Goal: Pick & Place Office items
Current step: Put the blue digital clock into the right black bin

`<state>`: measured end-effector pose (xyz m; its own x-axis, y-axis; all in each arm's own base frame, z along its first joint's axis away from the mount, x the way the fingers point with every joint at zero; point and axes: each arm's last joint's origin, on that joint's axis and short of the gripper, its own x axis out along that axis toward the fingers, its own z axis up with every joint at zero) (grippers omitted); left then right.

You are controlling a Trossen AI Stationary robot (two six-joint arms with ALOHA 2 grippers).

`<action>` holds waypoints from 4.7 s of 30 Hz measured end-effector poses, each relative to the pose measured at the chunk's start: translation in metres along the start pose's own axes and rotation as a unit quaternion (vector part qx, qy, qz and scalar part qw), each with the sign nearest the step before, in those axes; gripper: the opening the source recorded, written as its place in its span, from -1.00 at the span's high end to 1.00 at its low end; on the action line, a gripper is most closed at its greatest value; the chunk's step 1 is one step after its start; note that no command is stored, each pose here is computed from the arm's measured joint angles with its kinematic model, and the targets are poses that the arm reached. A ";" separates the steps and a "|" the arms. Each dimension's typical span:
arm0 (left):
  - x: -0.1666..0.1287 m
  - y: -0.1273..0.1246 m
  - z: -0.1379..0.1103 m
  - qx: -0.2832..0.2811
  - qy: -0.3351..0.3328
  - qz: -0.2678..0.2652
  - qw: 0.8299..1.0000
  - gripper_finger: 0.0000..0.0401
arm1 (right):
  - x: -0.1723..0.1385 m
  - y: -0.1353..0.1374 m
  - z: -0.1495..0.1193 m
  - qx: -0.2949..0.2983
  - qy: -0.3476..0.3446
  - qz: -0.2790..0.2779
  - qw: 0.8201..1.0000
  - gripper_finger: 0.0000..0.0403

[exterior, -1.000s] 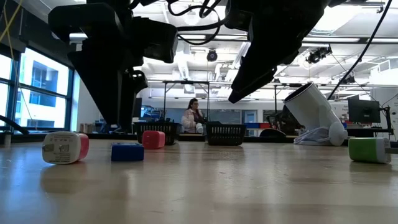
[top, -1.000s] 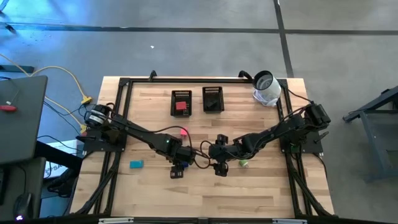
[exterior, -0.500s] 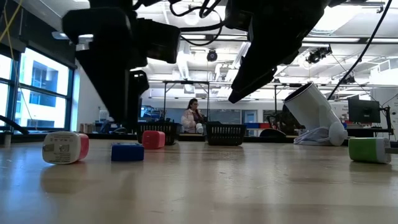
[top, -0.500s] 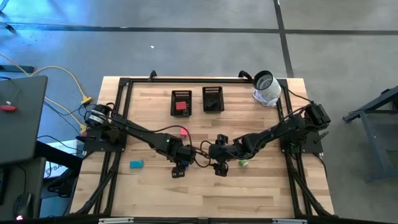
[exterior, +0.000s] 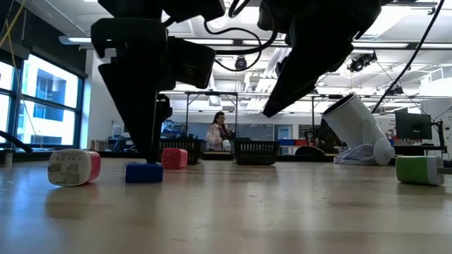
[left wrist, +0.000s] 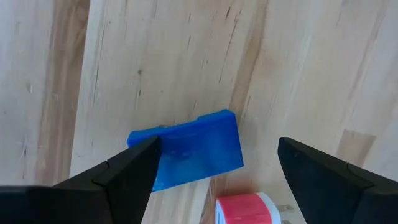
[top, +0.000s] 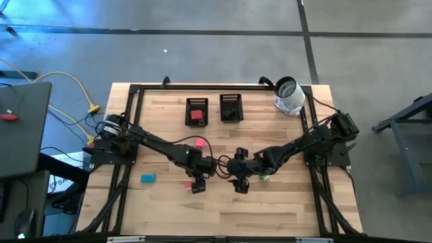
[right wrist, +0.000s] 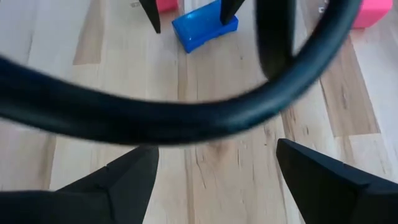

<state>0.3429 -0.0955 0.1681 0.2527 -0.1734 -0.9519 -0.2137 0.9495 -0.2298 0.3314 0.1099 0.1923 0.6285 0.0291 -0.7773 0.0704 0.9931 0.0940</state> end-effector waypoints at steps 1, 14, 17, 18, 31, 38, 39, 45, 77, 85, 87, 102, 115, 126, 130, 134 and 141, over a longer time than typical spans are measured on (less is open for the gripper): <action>0.000 0.000 0.000 -0.002 0.000 -0.001 1.000 -0.59 | 0.000 0.000 0.000 -0.001 0.001 0.000 1.000 -0.56; -0.001 0.005 -0.008 -0.051 0.031 0.040 0.997 -0.59 | 0.000 0.002 -0.001 -0.004 0.001 0.001 1.000 -0.56; -0.002 0.007 -0.010 -0.055 0.036 0.056 0.996 -0.59 | 0.000 0.002 -0.001 -0.006 0.001 0.001 1.000 -0.56; -0.002 0.006 -0.009 -0.056 0.035 0.056 0.996 -0.59 | 0.000 0.002 -0.001 -0.006 0.001 0.001 1.000 -0.56; -0.013 0.000 0.000 -0.052 0.035 0.053 0.997 -0.60 | 0.000 0.002 -0.001 -0.006 0.001 0.001 1.000 -0.56; -0.025 -0.008 0.008 -0.041 0.036 0.024 0.998 -0.60 | 0.000 0.002 -0.001 -0.006 0.001 0.002 1.000 -0.56; -0.027 -0.009 0.009 -0.041 0.037 0.024 0.998 -0.60 | 0.000 0.002 -0.001 -0.006 0.001 0.001 1.000 -0.56; -0.033 -0.007 0.003 -0.050 0.058 0.074 0.994 -0.60 | 0.000 0.002 -0.001 -0.006 0.001 0.001 1.000 -0.56; -0.025 0.003 -0.003 -0.086 0.059 0.121 0.987 -0.60 | 0.000 0.002 -0.001 -0.007 0.002 0.001 1.000 -0.56; -0.024 0.001 -0.001 -0.087 0.052 0.094 0.990 -0.60 | 0.000 0.002 -0.001 -0.007 0.002 0.001 1.000 -0.56; -0.024 0.001 -0.001 -0.087 0.054 0.094 0.990 -0.60 | 0.000 0.002 -0.001 -0.007 0.002 0.001 1.000 -0.56; -0.011 0.005 -0.009 -0.092 0.067 0.064 0.991 -0.60 | 0.000 0.002 -0.001 -0.007 0.004 0.003 1.000 -0.56; -0.006 0.004 -0.009 -0.070 0.065 0.075 0.993 -0.60 | 0.000 0.002 -0.001 -0.007 0.004 0.003 1.000 -0.56; -0.010 0.008 -0.007 -0.079 0.066 0.063 0.993 -0.60 | 0.000 0.002 -0.001 -0.007 0.004 0.003 1.000 -0.56; -0.010 0.008 -0.007 -0.076 0.066 0.064 0.993 -0.60 | 0.000 0.002 -0.001 -0.007 0.004 0.003 1.000 -0.56; -0.010 0.009 -0.007 -0.077 0.066 0.066 0.993 -0.60 | 0.000 0.002 -0.001 -0.007 0.003 0.003 1.000 -0.56; -0.010 0.008 -0.007 -0.078 0.072 0.058 0.993 -0.60 | 0.000 0.002 -0.001 -0.009 0.003 0.003 1.000 -0.56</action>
<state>0.3318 -0.0876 0.1745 0.0832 -0.1109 -0.9903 -0.3806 0.9149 -0.1345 0.3305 0.1121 0.1921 0.6249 0.0363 -0.7798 0.0526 0.9947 0.0885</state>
